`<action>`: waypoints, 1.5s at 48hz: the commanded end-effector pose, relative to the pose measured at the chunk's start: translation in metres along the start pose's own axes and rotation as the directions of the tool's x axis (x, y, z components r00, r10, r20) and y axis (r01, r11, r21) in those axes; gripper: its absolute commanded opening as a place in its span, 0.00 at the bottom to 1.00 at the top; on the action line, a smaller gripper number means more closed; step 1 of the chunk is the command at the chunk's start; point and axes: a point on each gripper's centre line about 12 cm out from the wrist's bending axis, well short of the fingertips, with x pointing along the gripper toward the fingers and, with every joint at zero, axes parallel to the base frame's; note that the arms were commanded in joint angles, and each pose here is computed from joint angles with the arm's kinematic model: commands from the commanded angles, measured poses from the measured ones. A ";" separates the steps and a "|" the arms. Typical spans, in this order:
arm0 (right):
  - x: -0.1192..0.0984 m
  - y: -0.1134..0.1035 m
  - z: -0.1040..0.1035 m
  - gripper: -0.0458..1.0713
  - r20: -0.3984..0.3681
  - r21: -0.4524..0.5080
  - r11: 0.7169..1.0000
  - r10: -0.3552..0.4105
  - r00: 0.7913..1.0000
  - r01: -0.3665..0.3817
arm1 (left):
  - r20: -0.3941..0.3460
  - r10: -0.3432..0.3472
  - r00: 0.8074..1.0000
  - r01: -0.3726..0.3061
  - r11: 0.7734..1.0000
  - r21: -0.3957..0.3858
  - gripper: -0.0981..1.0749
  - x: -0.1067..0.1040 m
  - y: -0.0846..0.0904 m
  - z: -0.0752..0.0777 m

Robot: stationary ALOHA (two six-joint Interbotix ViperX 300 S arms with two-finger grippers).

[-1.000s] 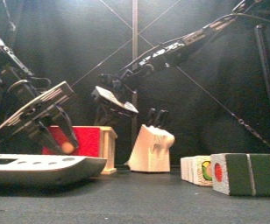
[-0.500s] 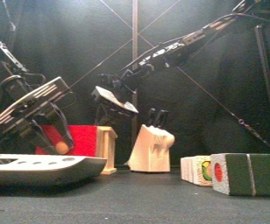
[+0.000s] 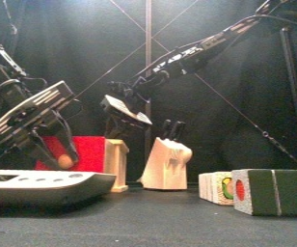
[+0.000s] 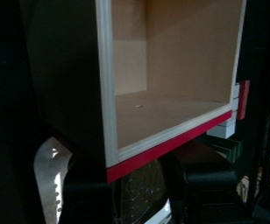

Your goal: Open drawer

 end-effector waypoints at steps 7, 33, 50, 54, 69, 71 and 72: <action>-0.008 0.001 0.013 0.28 0.028 0.011 1.000 0.006 1.000 -0.006 | -0.010 -0.021 1.000 0.021 1.000 0.002 0.43 -0.002 -0.007 -0.003; -0.009 0.002 0.015 0.28 0.032 0.011 1.000 0.007 0.999 -0.008 | 0.000 -0.038 0.999 0.038 0.999 0.014 0.67 -0.004 -0.011 -0.004; -0.009 0.002 0.015 0.28 0.032 0.011 1.000 0.007 0.999 -0.008 | 0.011 -0.071 0.997 0.071 0.997 0.035 0.75 -0.011 -0.016 -0.010; -0.010 0.002 0.016 0.28 0.035 0.011 1.000 0.008 0.999 -0.009 | 0.000 -0.087 0.996 0.087 0.995 0.043 0.75 -0.016 -0.018 -0.012; -0.019 0.006 0.031 0.28 0.072 0.016 1.000 0.023 0.997 -0.024 | -0.041 -0.209 0.977 0.213 0.969 0.127 0.75 -0.048 -0.017 -0.009; -0.021 0.008 0.033 0.28 0.078 0.017 0.999 0.027 0.997 -0.029 | -0.045 -0.237 0.971 0.241 0.959 0.151 0.75 -0.053 -0.018 -0.006; -0.022 0.008 0.035 0.28 0.085 0.018 0.999 0.031 0.996 -0.032 | -0.048 -0.257 0.965 0.262 0.948 0.180 0.75 -0.056 -0.019 -0.005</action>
